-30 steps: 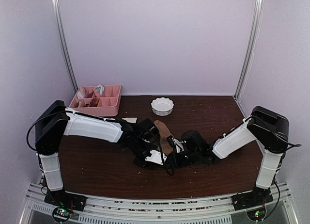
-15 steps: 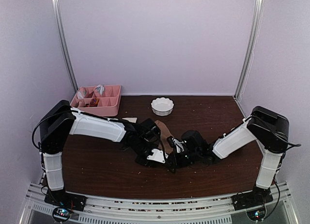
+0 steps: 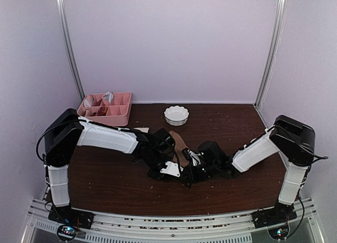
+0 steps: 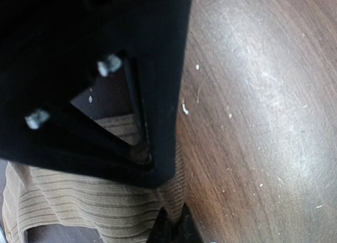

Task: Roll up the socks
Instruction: Roll the sock at the center of the board.

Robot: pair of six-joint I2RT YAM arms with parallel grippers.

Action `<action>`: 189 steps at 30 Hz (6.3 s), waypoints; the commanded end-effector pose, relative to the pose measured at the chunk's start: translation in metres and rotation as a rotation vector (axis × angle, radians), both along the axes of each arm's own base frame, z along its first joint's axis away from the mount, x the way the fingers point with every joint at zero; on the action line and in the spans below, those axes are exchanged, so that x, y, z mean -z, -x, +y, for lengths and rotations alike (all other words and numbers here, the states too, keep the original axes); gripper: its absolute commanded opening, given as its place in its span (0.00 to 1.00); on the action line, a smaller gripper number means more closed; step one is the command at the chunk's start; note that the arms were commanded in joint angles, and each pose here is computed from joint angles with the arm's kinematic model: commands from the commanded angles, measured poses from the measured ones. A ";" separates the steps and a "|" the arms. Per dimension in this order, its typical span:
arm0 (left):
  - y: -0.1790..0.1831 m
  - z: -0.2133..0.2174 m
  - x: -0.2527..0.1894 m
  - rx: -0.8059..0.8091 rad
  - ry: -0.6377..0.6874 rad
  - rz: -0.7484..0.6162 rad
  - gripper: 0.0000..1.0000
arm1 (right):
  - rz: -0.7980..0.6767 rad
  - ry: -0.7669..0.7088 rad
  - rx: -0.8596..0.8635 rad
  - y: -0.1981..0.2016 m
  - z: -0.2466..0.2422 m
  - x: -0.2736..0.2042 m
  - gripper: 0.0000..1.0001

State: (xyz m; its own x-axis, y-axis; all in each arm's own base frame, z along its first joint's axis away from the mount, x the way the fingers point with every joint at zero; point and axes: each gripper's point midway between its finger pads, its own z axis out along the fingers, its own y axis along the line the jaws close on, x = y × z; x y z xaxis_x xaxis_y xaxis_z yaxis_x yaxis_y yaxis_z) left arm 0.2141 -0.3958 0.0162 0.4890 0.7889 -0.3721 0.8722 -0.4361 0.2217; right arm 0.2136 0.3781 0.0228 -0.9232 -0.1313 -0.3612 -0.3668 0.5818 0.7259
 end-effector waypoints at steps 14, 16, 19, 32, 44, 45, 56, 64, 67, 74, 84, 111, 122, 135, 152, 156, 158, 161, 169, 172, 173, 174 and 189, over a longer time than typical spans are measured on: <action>0.061 0.033 0.001 -0.169 -0.174 0.656 0.00 | -0.782 0.180 -0.115 0.031 -0.062 -0.052 0.47; 0.064 0.032 -0.002 -0.177 -0.196 0.705 0.00 | -0.897 0.208 -0.205 0.048 -0.057 -0.052 0.50; 0.066 0.031 -0.001 -0.185 -0.224 0.752 0.00 | -0.985 0.249 -0.315 0.070 -0.047 -0.048 0.52; 0.059 0.028 0.005 -0.204 -0.276 0.817 0.00 | -1.238 0.428 -0.635 0.092 0.024 -0.032 0.46; 0.057 0.030 0.002 -0.191 -0.294 0.848 0.00 | -1.217 0.530 -0.686 0.060 0.025 -0.004 0.30; 0.056 0.029 0.002 -0.191 -0.291 0.850 0.00 | -1.212 0.533 -0.688 0.060 0.024 -0.002 0.28; 0.026 0.026 -0.019 -0.265 -0.188 0.812 0.40 | -1.048 0.514 -0.633 0.066 0.006 0.013 0.00; -0.003 0.047 -0.060 -0.284 0.055 0.533 0.74 | -0.728 0.371 -0.539 0.069 -0.009 0.020 0.00; -0.001 0.050 -0.066 -0.260 0.117 0.461 0.74 | -0.631 0.295 -0.490 0.061 -0.009 0.012 0.00; 0.018 0.039 -0.061 -0.160 0.166 0.353 0.71 | -0.330 0.180 -0.350 0.041 -0.018 0.016 0.00; 0.017 0.002 -0.047 -0.037 0.160 0.175 0.62 | -0.005 0.032 -0.223 0.039 -0.024 0.032 0.00; 0.011 -0.007 -0.005 -0.022 0.048 0.178 0.17 | 0.086 -0.027 -0.166 0.027 -0.021 0.029 0.00; 0.019 0.009 -0.031 0.002 0.104 0.118 0.62 | 0.112 0.027 -0.160 0.029 -0.031 0.040 0.00; 0.027 -0.008 -0.021 0.063 0.091 0.100 0.43 | 0.149 0.052 -0.151 0.029 -0.034 0.043 0.00; 0.012 -0.009 -0.011 0.077 0.049 0.038 0.42 | 0.175 0.059 -0.155 0.032 -0.035 0.046 0.00; 0.005 -0.010 -0.006 0.063 0.034 0.042 0.39 | 0.179 0.050 -0.151 0.032 -0.034 0.044 0.00; 0.005 -0.011 -0.007 0.065 0.037 0.043 0.38 | 0.180 0.051 -0.150 0.032 -0.034 0.045 0.00; 0.006 -0.013 -0.011 0.066 0.052 0.048 0.37 | 0.182 0.048 -0.152 0.033 -0.034 0.045 0.00; 0.016 -0.013 -0.009 0.032 0.044 0.139 0.20 | 0.170 0.030 -0.145 0.030 -0.032 0.039 0.00; 0.026 -0.011 -0.016 -0.001 0.054 0.226 0.27 | 0.156 0.031 -0.128 0.027 -0.032 0.037 0.00; 0.026 -0.011 -0.020 -0.016 0.065 0.229 0.34 | 0.155 0.023 -0.123 0.026 -0.032 0.036 0.00; 0.025 -0.010 -0.022 -0.030 0.076 0.221 0.41 | 0.158 0.022 -0.119 0.026 -0.032 0.036 0.00; 0.037 0.002 -0.035 0.058 0.151 0.079 0.43 | 0.211 0.045 -0.098 0.031 -0.038 0.051 0.00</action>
